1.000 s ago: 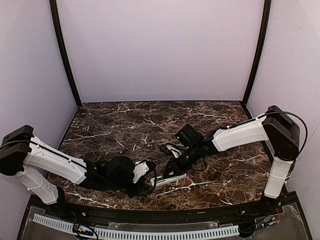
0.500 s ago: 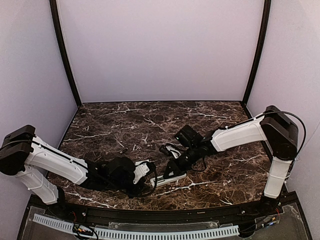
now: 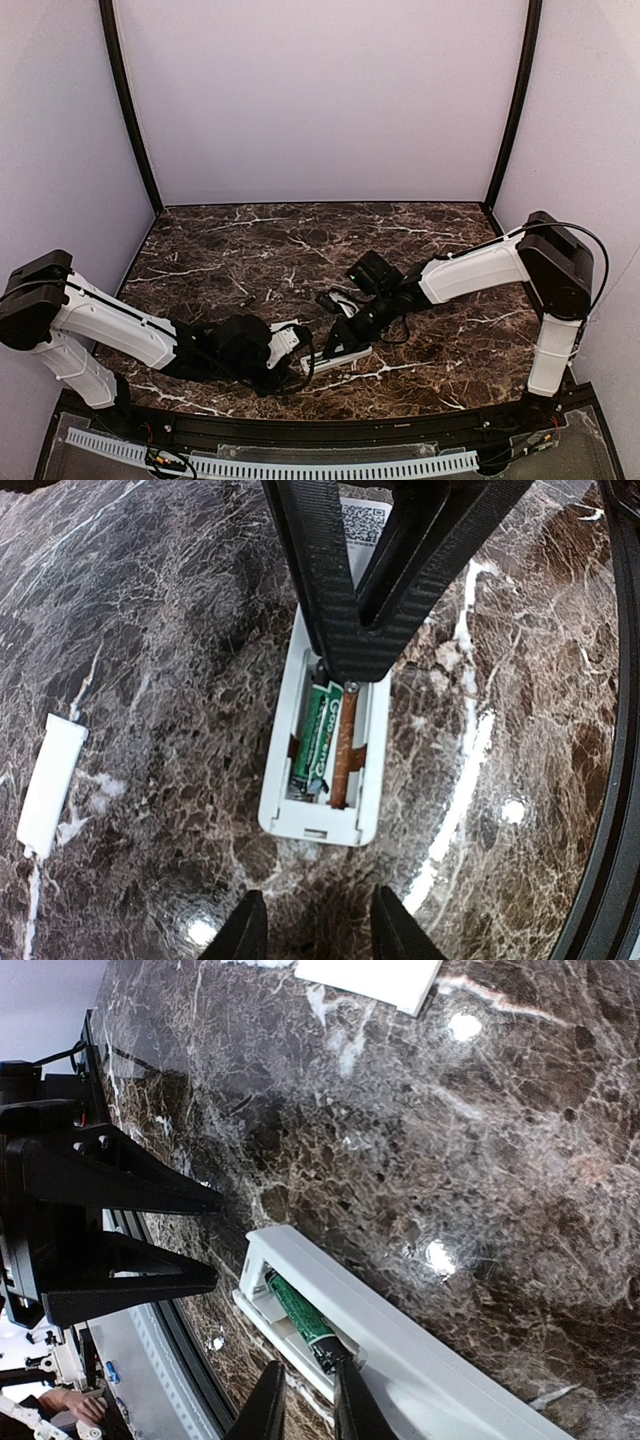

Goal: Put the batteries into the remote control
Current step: Load the battery into the battery compartment.

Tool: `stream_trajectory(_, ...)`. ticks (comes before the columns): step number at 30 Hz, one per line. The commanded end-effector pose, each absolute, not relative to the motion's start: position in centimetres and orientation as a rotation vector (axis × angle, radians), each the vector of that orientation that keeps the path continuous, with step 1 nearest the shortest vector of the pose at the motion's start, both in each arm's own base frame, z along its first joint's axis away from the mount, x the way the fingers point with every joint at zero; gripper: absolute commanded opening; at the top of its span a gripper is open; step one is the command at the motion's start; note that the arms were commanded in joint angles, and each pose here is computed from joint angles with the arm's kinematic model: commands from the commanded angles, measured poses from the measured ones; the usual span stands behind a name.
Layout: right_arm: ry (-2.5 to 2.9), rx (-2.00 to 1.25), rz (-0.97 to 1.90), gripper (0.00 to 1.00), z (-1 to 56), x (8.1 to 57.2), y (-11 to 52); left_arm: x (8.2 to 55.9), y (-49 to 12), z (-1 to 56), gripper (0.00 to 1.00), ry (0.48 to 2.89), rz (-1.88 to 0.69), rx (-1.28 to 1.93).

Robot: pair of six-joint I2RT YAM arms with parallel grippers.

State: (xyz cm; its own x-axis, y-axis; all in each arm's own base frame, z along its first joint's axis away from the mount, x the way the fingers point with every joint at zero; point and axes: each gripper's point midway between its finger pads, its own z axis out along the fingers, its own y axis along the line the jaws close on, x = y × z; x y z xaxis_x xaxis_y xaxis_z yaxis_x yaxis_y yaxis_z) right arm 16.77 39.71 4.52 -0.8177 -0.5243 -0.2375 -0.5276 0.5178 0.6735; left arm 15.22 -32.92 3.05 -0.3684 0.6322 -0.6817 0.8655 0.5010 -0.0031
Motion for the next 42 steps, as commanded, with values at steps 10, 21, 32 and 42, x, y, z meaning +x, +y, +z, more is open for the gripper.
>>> stream_trajectory(10,2.622,-0.968,1.212,0.38,7.7,17.9,40.4,15.6,-33.6,6.6,0.43,2.04,-0.494,1.25)
stream_trajectory(21,2.62,-0.921,1.196,0.41,8.6,18.7,38.4,16.3,-35.0,7.7,0.44,2.004,-0.444,1.348)
stream_trajectory(32,2.635,-0.809,1.179,0.42,8.9,18.9,34.0,17.6,-35.7,6.3,0.46,2.072,-0.49,1.46)
stream_trajectory(42,2.63,-0.808,1.216,0.42,8.7,18.6,34.1,17.9,-36.9,4.8,0.43,2.077,-0.492,1.569)
